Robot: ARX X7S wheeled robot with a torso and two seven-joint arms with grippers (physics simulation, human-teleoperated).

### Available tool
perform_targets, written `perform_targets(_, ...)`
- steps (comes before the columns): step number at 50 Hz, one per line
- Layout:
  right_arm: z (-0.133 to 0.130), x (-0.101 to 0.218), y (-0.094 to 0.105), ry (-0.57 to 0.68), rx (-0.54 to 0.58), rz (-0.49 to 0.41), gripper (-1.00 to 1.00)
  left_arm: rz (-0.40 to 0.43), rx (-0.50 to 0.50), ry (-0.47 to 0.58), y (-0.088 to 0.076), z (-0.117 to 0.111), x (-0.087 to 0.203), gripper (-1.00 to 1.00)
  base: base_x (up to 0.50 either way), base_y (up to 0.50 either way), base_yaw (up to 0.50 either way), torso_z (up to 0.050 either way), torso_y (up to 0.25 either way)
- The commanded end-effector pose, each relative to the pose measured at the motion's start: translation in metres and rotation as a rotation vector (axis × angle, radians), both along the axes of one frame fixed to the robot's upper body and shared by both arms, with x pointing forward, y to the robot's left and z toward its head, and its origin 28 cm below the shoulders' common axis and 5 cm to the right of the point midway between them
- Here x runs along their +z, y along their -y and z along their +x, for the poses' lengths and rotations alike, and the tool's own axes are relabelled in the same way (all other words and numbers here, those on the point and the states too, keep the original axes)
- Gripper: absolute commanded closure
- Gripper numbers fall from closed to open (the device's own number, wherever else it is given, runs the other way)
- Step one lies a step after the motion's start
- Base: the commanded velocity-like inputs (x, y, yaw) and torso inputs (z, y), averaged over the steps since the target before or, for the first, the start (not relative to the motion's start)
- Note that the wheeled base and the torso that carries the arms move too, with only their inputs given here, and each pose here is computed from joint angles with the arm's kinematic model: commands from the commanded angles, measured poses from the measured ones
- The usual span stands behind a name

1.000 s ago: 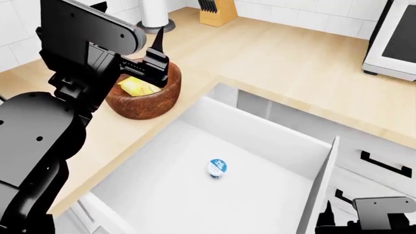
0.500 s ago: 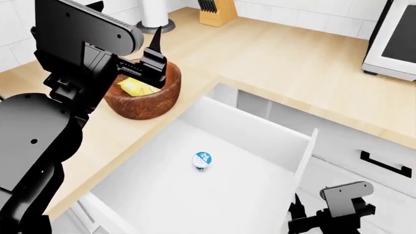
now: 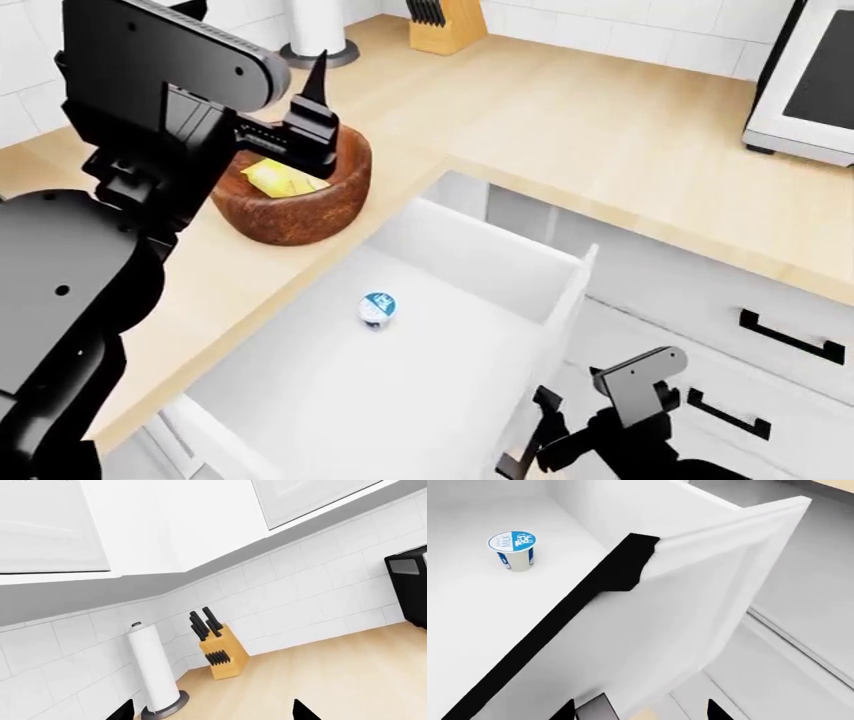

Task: Place the bar in the bowl and close the drawer.

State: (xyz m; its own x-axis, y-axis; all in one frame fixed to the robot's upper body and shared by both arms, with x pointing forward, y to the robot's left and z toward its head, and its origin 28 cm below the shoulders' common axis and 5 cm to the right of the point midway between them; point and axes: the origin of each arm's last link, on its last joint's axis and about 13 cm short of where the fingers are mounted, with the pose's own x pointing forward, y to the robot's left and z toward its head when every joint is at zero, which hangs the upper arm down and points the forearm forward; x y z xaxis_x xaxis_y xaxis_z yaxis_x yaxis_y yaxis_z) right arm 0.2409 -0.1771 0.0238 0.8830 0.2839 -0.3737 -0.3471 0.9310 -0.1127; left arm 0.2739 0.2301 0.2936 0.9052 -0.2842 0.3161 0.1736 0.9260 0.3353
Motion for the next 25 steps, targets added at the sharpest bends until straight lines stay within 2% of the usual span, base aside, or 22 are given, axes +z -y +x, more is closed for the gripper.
perform_targets(1,0.016,-0.006,-0.036,-0.008,0.225,0.039,-1.0,-0.001,0.005,0.002,-0.001,-0.002,0.001,-1.0,0.0,0.0,0.0,0.0,0.0)
perform_targets(25,0.07,-0.013,-0.095,0.017,0.398,0.108,-1.0,0.0,0.019,0.002,-0.003,-0.005,0.001,-1.0,0.0,0.0,0.0,0.0,0.0)
